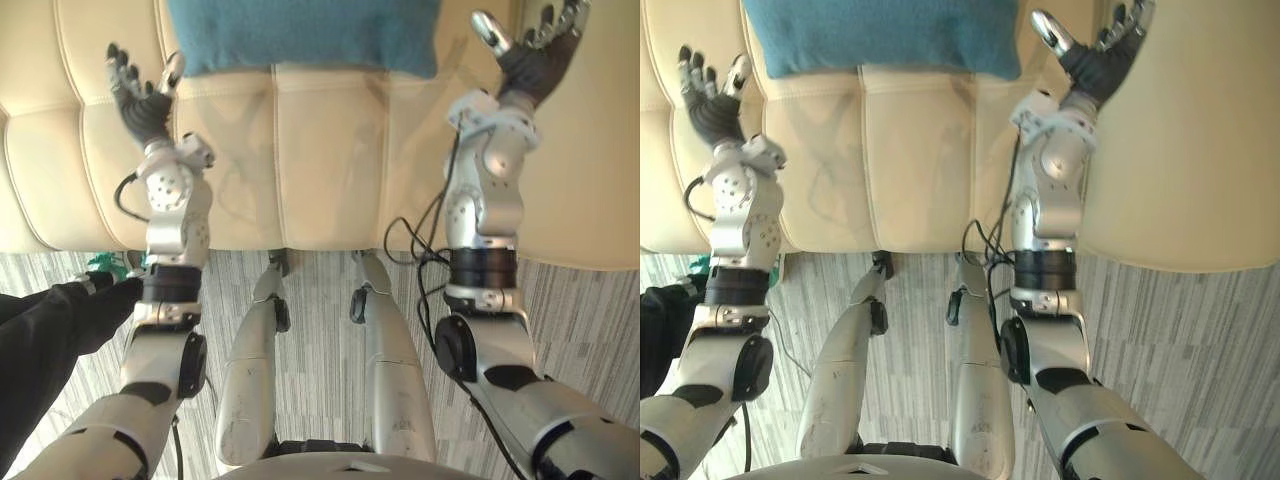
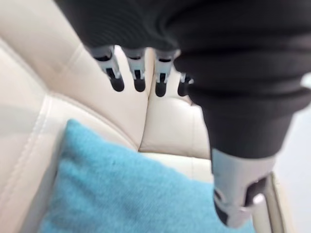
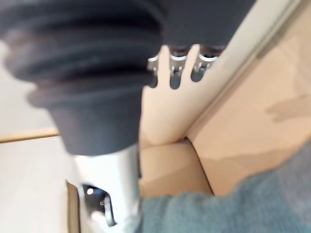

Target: Pick up cushions and gather them together orderly.

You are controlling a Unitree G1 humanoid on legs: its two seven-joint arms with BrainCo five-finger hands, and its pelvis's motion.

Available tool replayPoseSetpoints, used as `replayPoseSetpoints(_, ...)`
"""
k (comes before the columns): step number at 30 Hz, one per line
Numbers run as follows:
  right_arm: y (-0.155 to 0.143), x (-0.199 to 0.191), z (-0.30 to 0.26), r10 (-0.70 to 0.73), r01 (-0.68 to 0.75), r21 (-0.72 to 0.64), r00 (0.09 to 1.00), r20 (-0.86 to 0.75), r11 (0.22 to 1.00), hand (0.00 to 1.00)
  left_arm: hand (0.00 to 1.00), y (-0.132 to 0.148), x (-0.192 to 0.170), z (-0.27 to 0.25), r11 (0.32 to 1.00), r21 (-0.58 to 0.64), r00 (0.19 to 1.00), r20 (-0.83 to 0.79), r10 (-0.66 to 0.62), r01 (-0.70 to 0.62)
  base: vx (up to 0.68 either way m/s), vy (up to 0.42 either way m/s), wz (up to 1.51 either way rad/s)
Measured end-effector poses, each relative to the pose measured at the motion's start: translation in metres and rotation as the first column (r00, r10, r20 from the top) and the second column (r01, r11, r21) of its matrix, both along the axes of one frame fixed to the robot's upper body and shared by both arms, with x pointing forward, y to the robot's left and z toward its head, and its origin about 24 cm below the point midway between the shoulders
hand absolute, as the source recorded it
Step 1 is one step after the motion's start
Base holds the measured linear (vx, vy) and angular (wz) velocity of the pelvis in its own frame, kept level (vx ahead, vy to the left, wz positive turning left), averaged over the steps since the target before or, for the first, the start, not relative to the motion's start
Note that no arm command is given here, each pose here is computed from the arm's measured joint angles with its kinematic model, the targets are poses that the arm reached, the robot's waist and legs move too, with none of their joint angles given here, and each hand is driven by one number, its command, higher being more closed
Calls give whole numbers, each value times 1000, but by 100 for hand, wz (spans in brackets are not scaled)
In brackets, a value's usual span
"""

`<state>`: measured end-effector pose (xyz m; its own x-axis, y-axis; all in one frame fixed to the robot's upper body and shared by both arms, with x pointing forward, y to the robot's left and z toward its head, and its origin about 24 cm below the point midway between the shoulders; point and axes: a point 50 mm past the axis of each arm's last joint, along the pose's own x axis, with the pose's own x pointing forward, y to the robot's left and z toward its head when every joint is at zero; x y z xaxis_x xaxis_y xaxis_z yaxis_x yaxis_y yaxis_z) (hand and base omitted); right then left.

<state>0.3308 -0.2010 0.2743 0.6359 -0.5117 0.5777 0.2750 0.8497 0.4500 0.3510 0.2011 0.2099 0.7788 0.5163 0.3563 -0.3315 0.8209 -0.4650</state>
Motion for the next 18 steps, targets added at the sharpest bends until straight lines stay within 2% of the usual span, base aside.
replayPoseSetpoints(3,-13,-8,-50,-14,9,-39,991,-131,999,0,0,19,-14,-50,1000,5,992,-127,23,-22,22,-31,-24)
replayPoseSetpoints(6,-19,-19,-108,8,-35,-80,951,-308,996,0,0,22,-35,-106,1000,-3,961,-276,-16,16,61,-10,-19)
replayPoseSetpoints(7,-17,-29,-141,41,-83,-87,912,-407,993,0,0,19,-50,-137,998,-33,934,-352,-56,48,85,16,-14)
replayPoseSetpoints(8,-15,-33,-153,58,-107,-86,896,-440,991,0,0,18,-56,-148,998,-42,922,-381,-68,57,118,25,-23)
replayPoseSetpoints(10,-1,-57,-205,148,-213,-43,799,-583,976,0,0,16,-92,-199,992,-91,849,-515,-118,82,121,24,-23)
replayPoseSetpoints(12,2,-78,-249,169,-232,7,688,-705,973,0,0,15,-119,-240,987,-137,752,-642,-150,80,91,19,-23)
replayPoseSetpoints(14,7,-104,-304,194,-233,84,505,-841,969,0,0,14,-161,-295,976,-215,568,-800,-197,36,146,23,-26)
replayPoseSetpoints(17,10,-148,-359,183,-213,130,250,-951,968,0,0,3,-212,-340,953,-297,351,-899,-261,-52,191,58,-17)
replayPoseSetpoints(18,10,-169,-380,196,-175,172,133,-972,970,0,0,-3,-230,-352,947,-313,274,-919,-282,-76,173,50,-15)
